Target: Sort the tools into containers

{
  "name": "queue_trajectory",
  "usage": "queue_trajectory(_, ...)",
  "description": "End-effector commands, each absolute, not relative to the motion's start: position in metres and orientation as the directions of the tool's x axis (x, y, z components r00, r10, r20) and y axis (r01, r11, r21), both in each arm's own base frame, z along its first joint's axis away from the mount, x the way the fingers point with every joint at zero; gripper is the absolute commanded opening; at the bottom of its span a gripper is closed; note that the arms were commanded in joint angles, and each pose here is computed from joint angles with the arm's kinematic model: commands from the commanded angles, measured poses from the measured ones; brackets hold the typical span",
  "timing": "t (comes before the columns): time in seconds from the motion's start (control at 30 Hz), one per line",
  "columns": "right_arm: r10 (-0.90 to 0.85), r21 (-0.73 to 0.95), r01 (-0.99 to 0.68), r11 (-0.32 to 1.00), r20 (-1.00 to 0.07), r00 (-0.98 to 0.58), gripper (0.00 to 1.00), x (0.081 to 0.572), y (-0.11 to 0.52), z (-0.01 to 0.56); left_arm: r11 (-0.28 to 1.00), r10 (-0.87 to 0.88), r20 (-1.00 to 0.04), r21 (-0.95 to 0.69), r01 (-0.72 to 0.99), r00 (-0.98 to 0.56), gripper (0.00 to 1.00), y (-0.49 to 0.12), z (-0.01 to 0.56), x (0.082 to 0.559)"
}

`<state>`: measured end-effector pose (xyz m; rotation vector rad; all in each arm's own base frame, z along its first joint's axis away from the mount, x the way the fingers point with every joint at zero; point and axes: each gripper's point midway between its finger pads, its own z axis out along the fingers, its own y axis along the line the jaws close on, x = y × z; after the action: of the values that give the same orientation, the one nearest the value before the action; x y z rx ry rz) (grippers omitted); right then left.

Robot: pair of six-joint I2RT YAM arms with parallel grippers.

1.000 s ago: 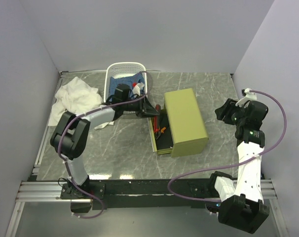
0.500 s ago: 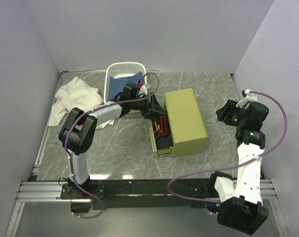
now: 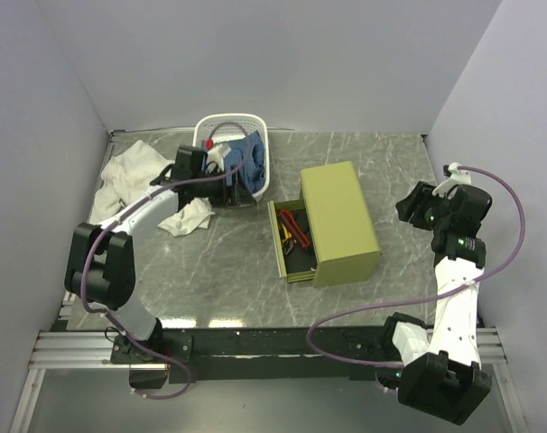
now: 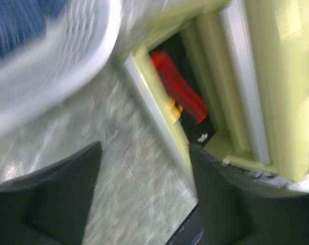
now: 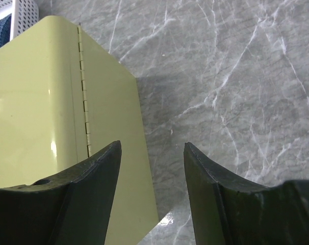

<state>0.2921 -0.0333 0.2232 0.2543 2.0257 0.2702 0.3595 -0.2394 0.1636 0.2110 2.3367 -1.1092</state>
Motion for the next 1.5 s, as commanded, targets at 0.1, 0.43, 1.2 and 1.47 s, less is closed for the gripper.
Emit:
queue_trajectory(0.1,0.329,0.339,0.065,0.939,-0.822,-0.465,0.54,0.303,-0.034,0.211,0.648,0.059,-0.483,-0.647,0.402,-0.873,0.02,-0.236,0.105,0.317)
queue_trajectory(0.43,0.461,0.502,0.088,0.86,-0.691,-0.557,0.0,0.285,-0.003,0.164,0.571,0.184,-0.445,-0.677,0.464,-0.876,0.01,-0.279,0.091,0.305)
queue_trajectory(1.2,0.539,0.564,0.167,0.809,-0.595,-0.596,0.0,0.26,0.01,0.131,0.362,0.334,-0.461,-0.742,0.563,-0.822,0.01,-0.419,0.097,0.299)
queue_trajectory(1.47,0.55,0.56,0.194,0.805,-0.584,-0.596,0.0,0.26,0.007,0.128,0.113,0.373,-0.498,-0.813,0.571,-0.783,0.18,-0.428,0.125,0.286)
